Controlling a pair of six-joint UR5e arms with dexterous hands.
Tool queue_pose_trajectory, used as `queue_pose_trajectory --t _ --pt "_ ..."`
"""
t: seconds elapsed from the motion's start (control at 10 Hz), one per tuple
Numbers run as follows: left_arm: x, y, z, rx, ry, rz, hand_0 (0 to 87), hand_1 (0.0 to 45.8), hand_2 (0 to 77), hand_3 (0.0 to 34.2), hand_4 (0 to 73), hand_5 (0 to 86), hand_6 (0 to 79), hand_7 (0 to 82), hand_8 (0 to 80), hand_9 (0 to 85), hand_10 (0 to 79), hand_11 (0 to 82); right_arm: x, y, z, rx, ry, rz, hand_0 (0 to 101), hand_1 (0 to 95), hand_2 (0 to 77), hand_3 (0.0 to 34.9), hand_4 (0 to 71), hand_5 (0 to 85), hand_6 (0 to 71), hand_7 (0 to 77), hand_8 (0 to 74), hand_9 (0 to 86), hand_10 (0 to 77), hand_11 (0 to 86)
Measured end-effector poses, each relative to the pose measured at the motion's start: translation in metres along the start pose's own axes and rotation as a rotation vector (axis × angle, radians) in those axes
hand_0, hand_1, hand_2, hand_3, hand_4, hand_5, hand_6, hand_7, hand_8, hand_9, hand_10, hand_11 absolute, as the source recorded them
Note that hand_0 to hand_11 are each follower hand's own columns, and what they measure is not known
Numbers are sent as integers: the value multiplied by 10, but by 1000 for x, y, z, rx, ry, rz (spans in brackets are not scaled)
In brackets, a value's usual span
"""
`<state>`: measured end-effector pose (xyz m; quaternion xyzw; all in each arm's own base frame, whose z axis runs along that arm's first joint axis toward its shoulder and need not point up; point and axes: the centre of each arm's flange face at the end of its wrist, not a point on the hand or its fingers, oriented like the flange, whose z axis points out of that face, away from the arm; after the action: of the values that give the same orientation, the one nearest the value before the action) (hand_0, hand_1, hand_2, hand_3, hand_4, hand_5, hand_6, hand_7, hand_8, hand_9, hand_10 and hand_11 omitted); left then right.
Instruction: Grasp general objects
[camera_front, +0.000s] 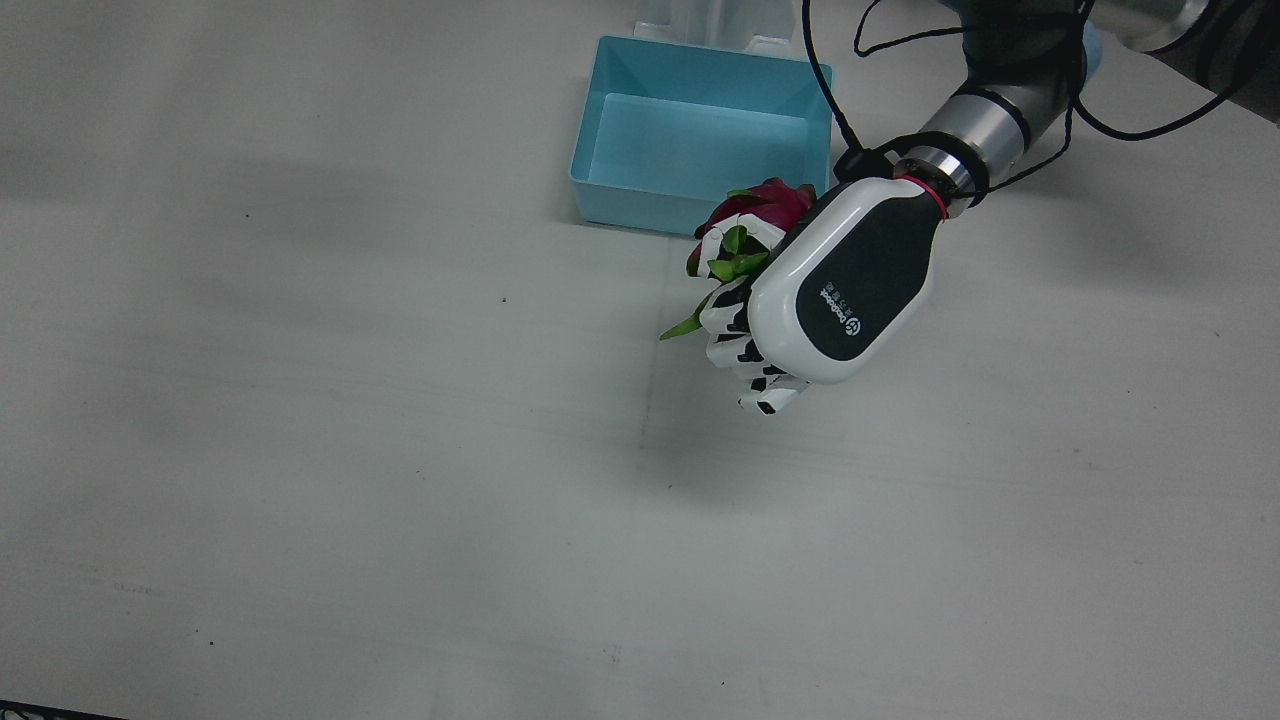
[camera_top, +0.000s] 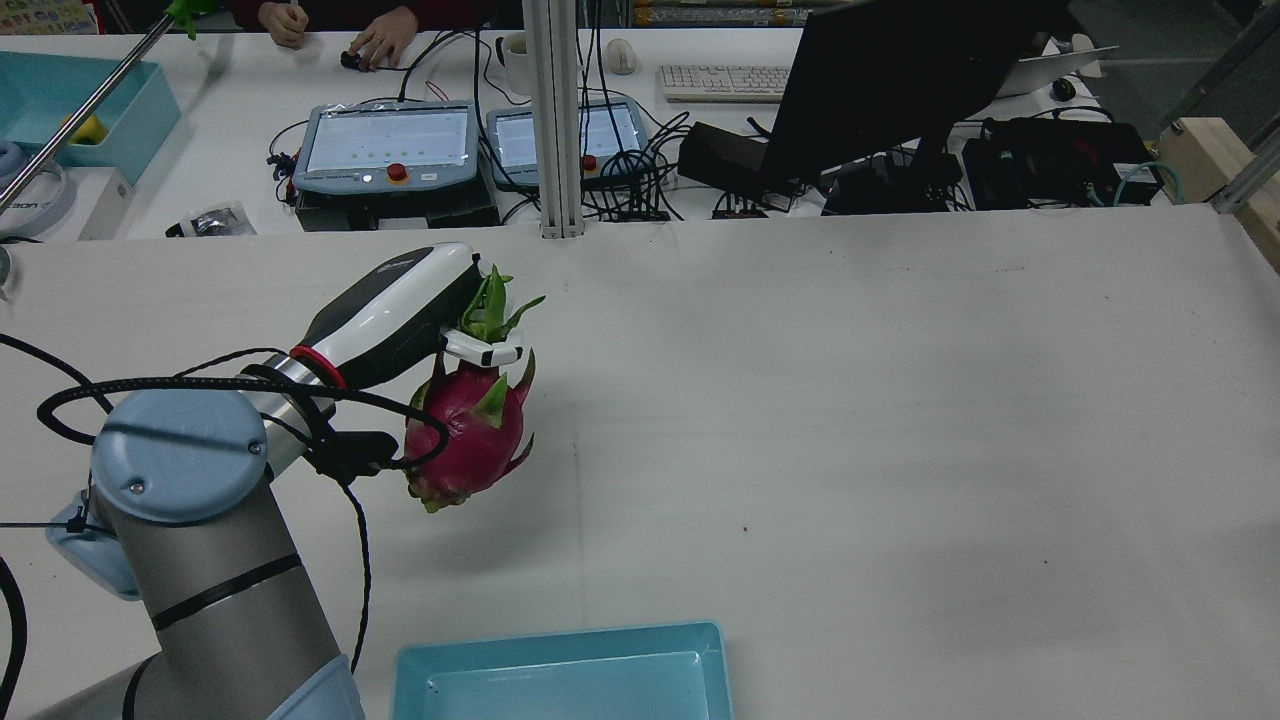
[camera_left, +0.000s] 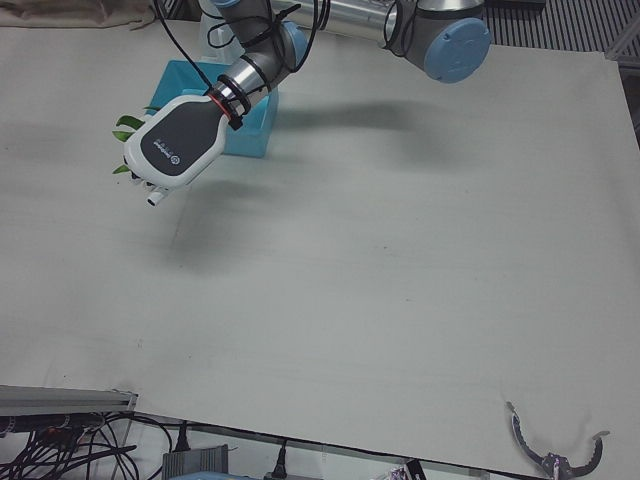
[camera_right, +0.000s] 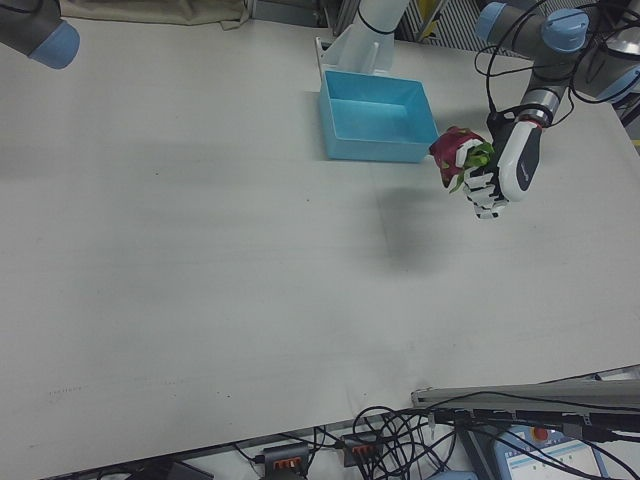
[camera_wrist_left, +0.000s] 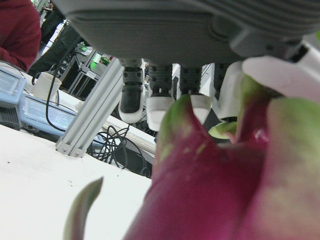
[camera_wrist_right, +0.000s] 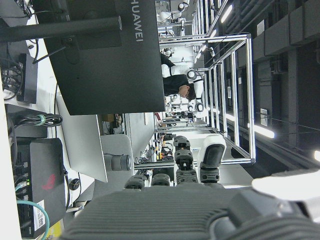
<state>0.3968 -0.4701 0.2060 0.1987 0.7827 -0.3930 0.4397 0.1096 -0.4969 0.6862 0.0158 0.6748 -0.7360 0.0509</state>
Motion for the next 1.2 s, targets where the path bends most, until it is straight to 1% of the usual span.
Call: queue_pose_trajectory --t 0.1,0.3,0.4,0.5,0.6,0.7,0.9,1.0,1.1,1.2 --pt "5 8 -2 -54 17 5 287 33 605 0 698 813 704 704 704 704 142 704 0 0 0 0 0 0 1 60 16 0 0 742 0 0 0 11 0 11" --pt "12 27 -9 -139 45 7 289 33 605 0 698 813 704 704 704 704 142 704 0 0 0 0 0 1 1 60 16 0 0 742 0 0 0 16 0 11" --pt "10 45 -14 -182 48 -4 259 33 611 0 698 818 704 704 704 704 142 704 0 0 0 0 0 1 1 60 16 0 0 742 0 0 0 11 0 11" --pt "5 67 -20 -225 46 -19 260 44 649 0 698 818 704 704 704 704 142 704 0 0 0 0 0 1 1 60 16 0 0 742 0 0 0 11 0 11" --pt "-1 88 -26 -263 40 -26 260 44 649 0 698 818 704 704 704 704 142 704 0 0 0 0 0 1 1 60 16 0 0 742 0 0 0 11 0 11" --pt "-7 108 -32 -297 34 -25 259 54 665 0 698 824 704 704 704 704 142 704 0 0 0 0 0 1 0 60 16 0 0 742 0 0 0 16 0 11" --pt "-14 131 -41 -337 25 -23 253 54 665 0 698 824 704 704 704 704 142 704 0 0 0 0 0 1 1 60 16 0 0 742 0 0 0 11 0 11" --pt "-16 137 -44 -347 22 -24 259 54 649 0 698 824 704 704 704 704 142 704 0 0 0 0 0 1 1 60 16 0 0 742 0 0 0 11 0 11" --pt "-17 140 -45 -356 19 -25 259 54 649 0 698 824 704 704 704 704 142 704 0 0 0 0 0 1 1 60 16 0 0 742 0 0 0 11 0 11" --pt "-20 143 -46 -372 7 -23 250 49 611 0 698 824 704 704 704 704 142 704 0 0 0 0 0 1 1 60 16 0 0 742 0 0 0 16 0 11"
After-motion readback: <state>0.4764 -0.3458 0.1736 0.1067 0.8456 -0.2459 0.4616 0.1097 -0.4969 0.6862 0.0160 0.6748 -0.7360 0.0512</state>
